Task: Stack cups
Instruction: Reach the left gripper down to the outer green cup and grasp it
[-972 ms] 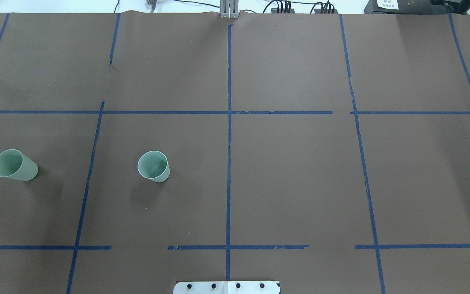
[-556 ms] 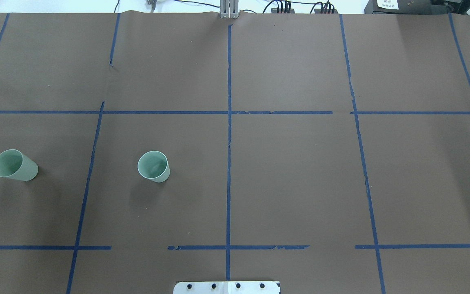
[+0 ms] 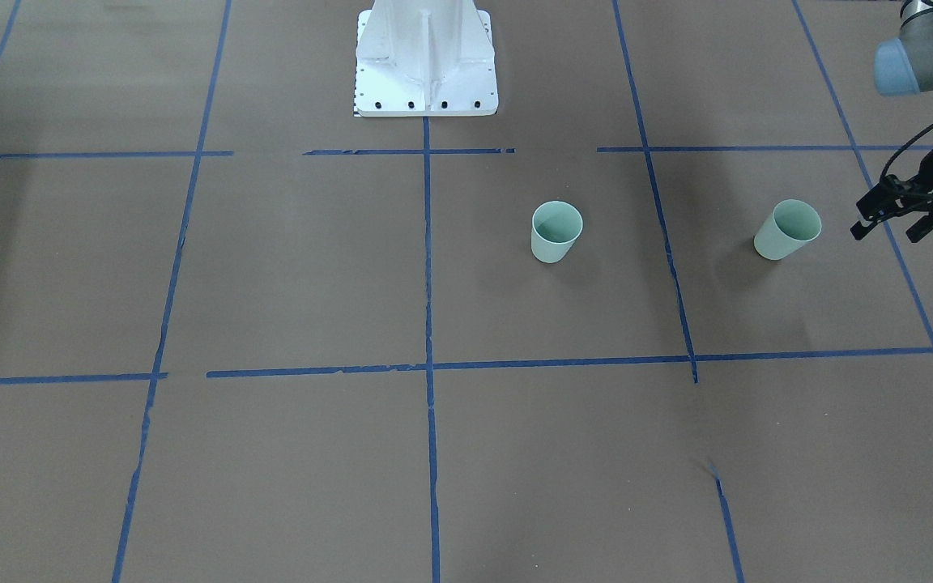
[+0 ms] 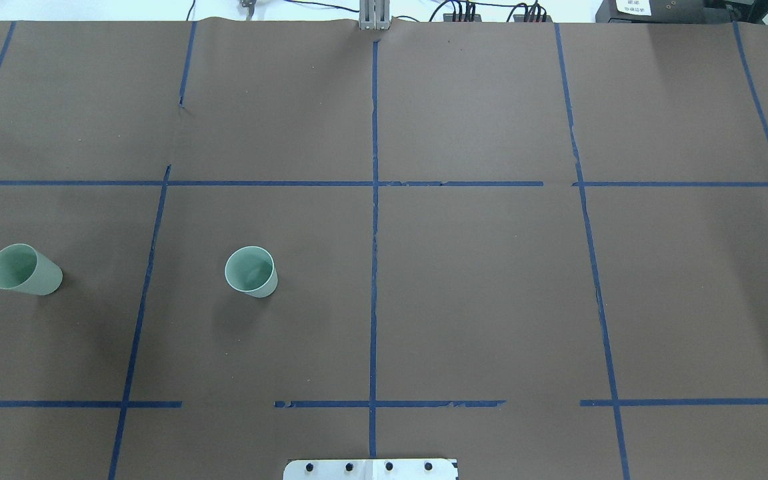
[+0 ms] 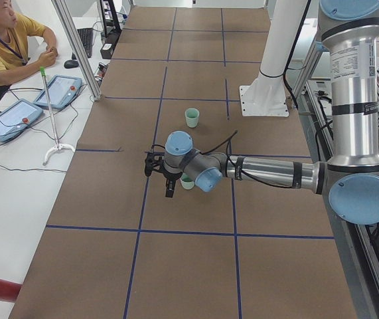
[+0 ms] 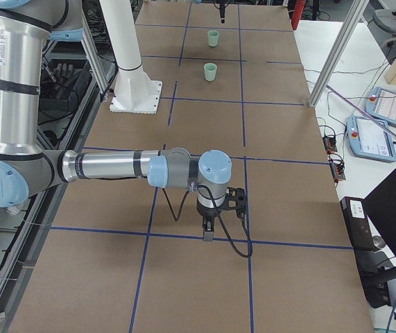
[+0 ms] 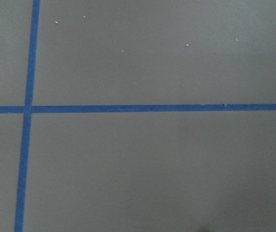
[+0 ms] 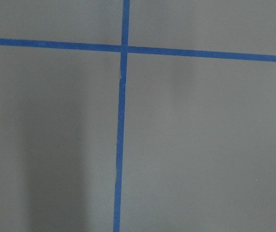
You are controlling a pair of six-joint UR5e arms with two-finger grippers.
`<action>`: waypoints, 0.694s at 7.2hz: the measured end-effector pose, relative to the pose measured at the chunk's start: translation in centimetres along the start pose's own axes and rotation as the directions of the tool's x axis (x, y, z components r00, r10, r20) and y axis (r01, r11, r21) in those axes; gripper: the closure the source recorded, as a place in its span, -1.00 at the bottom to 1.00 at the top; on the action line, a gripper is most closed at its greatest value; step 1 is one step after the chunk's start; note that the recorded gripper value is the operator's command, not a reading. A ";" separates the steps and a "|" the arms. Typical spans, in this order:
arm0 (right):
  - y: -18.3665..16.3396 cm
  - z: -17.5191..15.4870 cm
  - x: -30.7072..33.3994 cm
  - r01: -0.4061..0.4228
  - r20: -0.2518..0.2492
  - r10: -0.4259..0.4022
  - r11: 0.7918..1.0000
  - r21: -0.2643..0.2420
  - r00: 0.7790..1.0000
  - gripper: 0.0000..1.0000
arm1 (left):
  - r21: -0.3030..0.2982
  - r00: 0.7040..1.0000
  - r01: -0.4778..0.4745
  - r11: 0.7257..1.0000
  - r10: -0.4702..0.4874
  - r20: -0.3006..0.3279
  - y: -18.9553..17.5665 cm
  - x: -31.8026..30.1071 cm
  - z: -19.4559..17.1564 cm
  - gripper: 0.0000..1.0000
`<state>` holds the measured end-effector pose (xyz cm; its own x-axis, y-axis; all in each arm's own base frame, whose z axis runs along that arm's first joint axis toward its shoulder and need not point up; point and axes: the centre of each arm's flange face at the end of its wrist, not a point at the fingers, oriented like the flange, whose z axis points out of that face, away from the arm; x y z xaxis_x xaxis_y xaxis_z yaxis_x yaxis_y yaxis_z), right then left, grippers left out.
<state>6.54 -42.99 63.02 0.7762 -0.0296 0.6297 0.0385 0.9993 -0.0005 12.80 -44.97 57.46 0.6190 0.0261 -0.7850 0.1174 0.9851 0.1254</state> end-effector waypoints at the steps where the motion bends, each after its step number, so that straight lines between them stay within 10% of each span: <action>1: 0.0 0.0 0.0 0.000 0.000 0.000 1.000 0.000 1.000 -1.00 | -0.020 1.000 -0.004 1.000 0.004 -0.005 0.6 0.8 0.9 -0.99; 3: 0.0 0.0 0.0 0.000 0.000 0.000 1.000 0.000 1.000 -1.00 | -0.063 1.000 -0.015 0.998 0.015 -0.003 1.9 1.4 2.5 -0.96; 4: 0.0 0.0 0.0 0.000 0.000 0.000 1.000 0.000 1.000 -1.00 | -0.082 1.000 -0.021 0.996 0.021 -0.001 2.5 1.6 3.3 -0.44; 5: 0.0 0.0 0.0 0.000 0.000 0.000 1.000 0.000 1.000 -1.00 | -0.099 1.000 -0.026 0.995 0.026 0.000 3.0 1.7 4.0 0.99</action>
<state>6.54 -42.99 63.03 0.7762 -0.0297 0.6297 0.0387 0.9993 -0.0005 17.30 -42.67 58.85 0.6222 0.0517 -0.7812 0.0236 0.9961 0.0848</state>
